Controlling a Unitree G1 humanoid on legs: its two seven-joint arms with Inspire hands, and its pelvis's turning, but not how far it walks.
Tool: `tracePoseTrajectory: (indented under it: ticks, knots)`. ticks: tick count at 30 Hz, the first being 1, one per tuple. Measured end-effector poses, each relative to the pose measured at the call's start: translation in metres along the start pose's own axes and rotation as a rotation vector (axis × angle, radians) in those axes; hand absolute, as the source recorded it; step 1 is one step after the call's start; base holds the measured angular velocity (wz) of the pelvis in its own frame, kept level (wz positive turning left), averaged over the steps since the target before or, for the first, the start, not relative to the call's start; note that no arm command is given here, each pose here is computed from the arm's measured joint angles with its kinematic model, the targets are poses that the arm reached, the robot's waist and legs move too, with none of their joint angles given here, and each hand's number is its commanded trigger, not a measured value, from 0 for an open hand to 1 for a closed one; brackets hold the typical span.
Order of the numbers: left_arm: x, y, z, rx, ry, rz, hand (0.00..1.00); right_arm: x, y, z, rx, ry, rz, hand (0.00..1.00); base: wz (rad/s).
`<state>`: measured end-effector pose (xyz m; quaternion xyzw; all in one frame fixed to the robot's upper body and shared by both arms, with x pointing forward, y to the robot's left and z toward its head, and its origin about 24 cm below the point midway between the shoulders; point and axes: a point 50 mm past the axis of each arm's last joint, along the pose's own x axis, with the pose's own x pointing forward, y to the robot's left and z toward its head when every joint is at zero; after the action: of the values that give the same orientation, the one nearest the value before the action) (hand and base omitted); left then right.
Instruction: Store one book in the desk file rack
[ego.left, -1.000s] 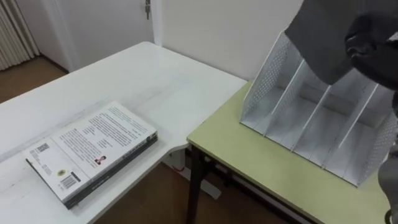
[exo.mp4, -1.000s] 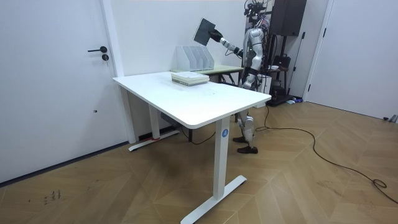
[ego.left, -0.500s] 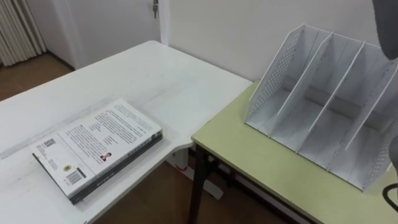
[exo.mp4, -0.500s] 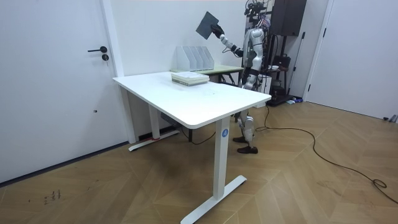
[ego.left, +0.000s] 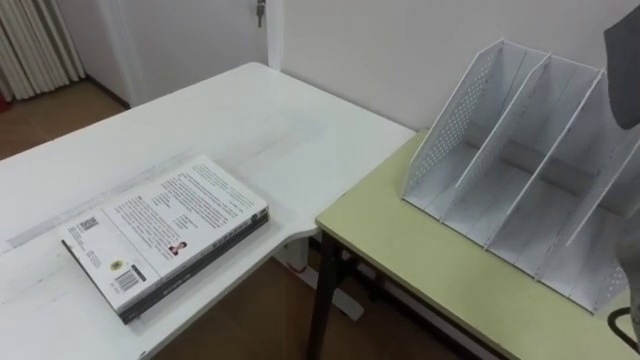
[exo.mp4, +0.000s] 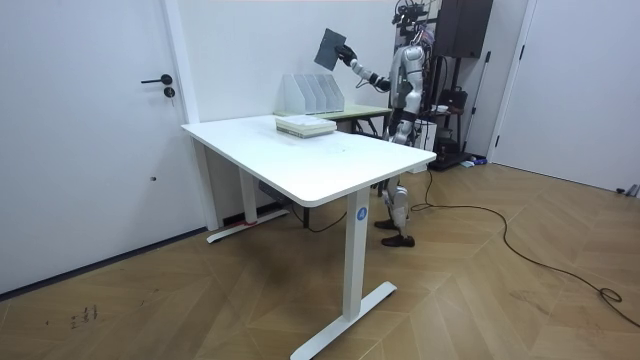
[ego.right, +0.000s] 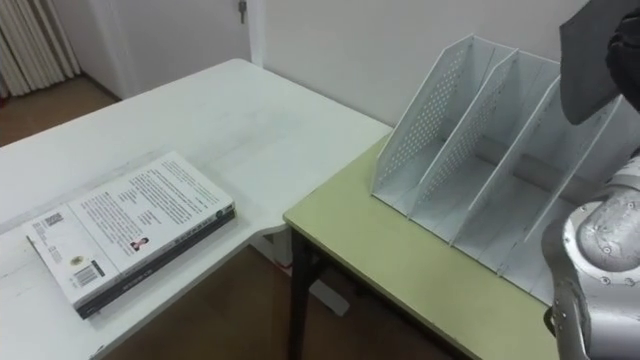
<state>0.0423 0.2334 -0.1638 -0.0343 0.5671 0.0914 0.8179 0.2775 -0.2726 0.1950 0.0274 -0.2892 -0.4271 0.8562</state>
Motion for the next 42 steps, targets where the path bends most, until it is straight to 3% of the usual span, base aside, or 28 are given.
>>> tracePoseTrajectory:
  ticks: [15, 33, 42]
  knots:
    - [0.0, 0.0, 0.0, -0.006, 0.0, 0.008, 0.0, -0.002, 0.001, -0.01, -0.029, 0.035, 0.024, 1.0, 0.0]
    - [0.0, 0.001, -0.001, -0.008, 0.006, 0.022, 0.0, -0.02, -0.017, -0.031, -0.151, 0.08, 0.058, 1.0, 0.0]
    - [0.0, 0.001, -0.002, -0.023, 0.006, 0.025, 0.0, -0.024, -0.016, -0.029, -0.238, 0.005, 0.09, 1.0, 0.0]
